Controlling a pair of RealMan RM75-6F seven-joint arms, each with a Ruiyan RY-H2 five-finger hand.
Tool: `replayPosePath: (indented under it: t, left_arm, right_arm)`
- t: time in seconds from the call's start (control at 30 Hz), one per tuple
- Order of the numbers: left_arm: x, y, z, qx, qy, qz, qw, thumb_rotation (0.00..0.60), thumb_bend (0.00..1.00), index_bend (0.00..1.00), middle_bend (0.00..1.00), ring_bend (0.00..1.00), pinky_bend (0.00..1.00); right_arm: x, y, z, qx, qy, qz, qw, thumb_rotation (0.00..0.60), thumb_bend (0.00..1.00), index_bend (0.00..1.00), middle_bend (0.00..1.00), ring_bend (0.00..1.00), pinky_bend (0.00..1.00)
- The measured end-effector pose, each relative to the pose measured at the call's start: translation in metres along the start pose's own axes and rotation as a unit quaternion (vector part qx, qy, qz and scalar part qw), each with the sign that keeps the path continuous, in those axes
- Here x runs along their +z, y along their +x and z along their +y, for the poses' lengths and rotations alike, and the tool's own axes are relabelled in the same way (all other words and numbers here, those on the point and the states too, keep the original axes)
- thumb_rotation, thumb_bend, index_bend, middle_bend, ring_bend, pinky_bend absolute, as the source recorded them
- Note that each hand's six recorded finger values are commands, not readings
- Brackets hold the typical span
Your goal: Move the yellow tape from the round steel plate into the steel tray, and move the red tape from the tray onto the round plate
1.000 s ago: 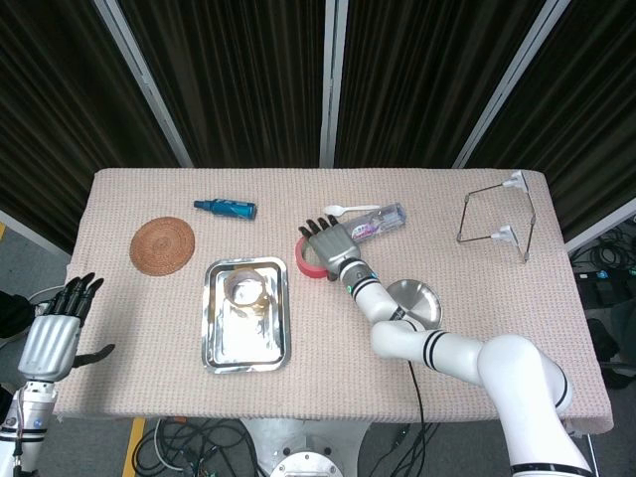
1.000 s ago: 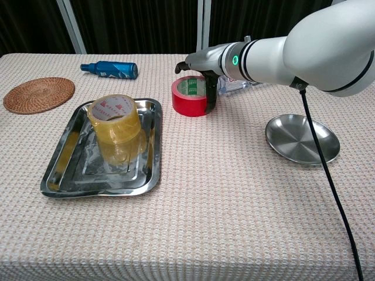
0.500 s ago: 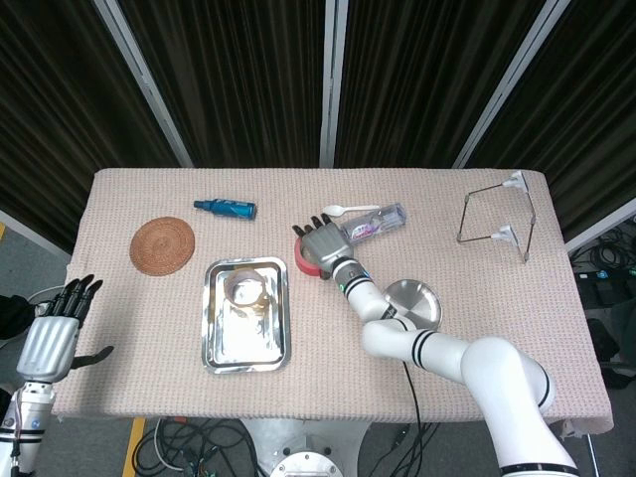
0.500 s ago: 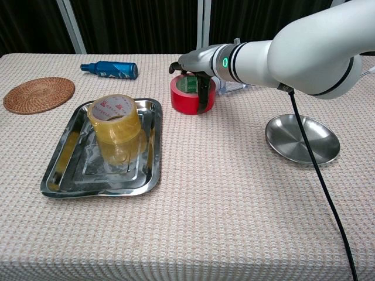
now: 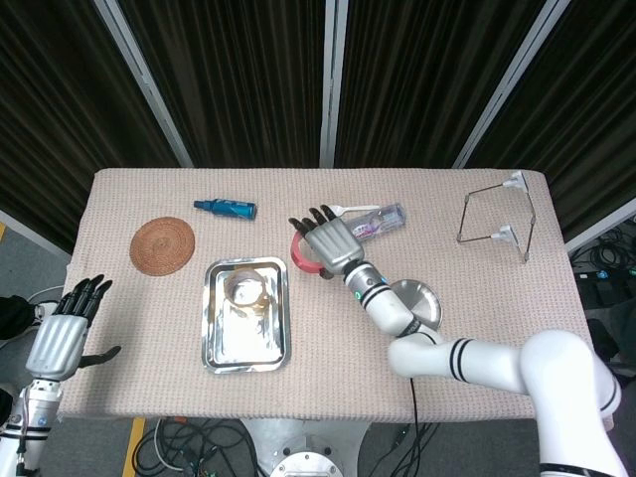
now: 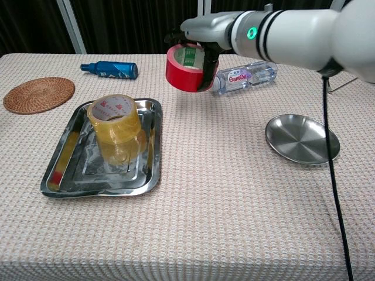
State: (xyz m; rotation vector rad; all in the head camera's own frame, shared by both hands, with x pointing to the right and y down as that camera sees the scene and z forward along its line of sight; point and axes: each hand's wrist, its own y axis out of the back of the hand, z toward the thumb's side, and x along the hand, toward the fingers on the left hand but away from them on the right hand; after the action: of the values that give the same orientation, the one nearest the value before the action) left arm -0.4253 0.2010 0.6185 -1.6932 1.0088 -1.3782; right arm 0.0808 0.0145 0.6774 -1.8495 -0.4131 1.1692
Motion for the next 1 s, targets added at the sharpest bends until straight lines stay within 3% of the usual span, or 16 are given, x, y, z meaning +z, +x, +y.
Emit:
replayPosePath:
  t: [0.17, 0.27, 0.47, 0.63, 0.83, 0.93, 1.0]
  left_arm:
    - [0.012, 0.005, -0.001, -0.002, -0.009, -0.018, 0.9998, 0.6, 0.03, 0.04, 0.03, 0.0, 0.16]
    - [0.018, 0.007, -0.003, -0.003, -0.009, -0.026, 0.9996, 0.6, 0.03, 0.03, 0.03, 0.0, 0.16]
    - [0.025, 0.008, -0.005, -0.009, -0.001, -0.033, 0.9994, 0.6, 0.03, 0.03, 0.03, 0.0, 0.16]
    - [0.023, 0.009, -0.006, -0.01, 0.001, -0.03, 0.9995, 0.6, 0.03, 0.03, 0.03, 0.0, 0.16]
    - [0.021, 0.007, -0.009, -0.015, 0.001, -0.027, 0.9995, 0.6, 0.03, 0.03, 0.03, 0.0, 0.16]
    - [0.019, 0.006, -0.008, -0.014, 0.001, -0.025, 0.9996, 0.6, 0.03, 0.04, 0.03, 0.0, 0.16]
    - [0.017, 0.005, -0.008, -0.013, 0.0, -0.024, 0.9996, 0.6, 0.03, 0.04, 0.03, 0.0, 0.16]
  right_arm:
    - [-0.02, 0.069, 0.018, -0.031, 0.005, 0.001, 0.9995, 0.6, 0.18, 0.0, 0.35, 0.02, 0.0]
    - [-0.053, 0.121, 0.016, -0.041, 0.01, -0.033, 0.9986, 0.6, 0.18, 0.0, 0.35, 0.02, 0.0]
    - [-0.1, 0.193, -0.039, 0.0, -0.017, -0.096, 0.9952, 0.6, 0.18, 0.0, 0.33, 0.02, 0.0]
    - [-0.117, 0.2, -0.066, 0.013, -0.03, -0.111, 0.9932, 0.6, 0.18, 0.0, 0.33, 0.02, 0.0]
    - [-0.113, 0.19, -0.089, 0.033, -0.034, -0.102, 0.9936, 0.6, 0.18, 0.0, 0.27, 0.01, 0.0]
    - [-0.109, 0.183, -0.097, 0.045, -0.034, -0.097, 0.9937, 0.6, 0.15, 0.0, 0.2, 0.0, 0.0]
    - [-0.108, 0.178, -0.101, 0.051, -0.034, -0.097, 0.9934, 0.6, 0.11, 0.0, 0.1, 0.0, 0.0]
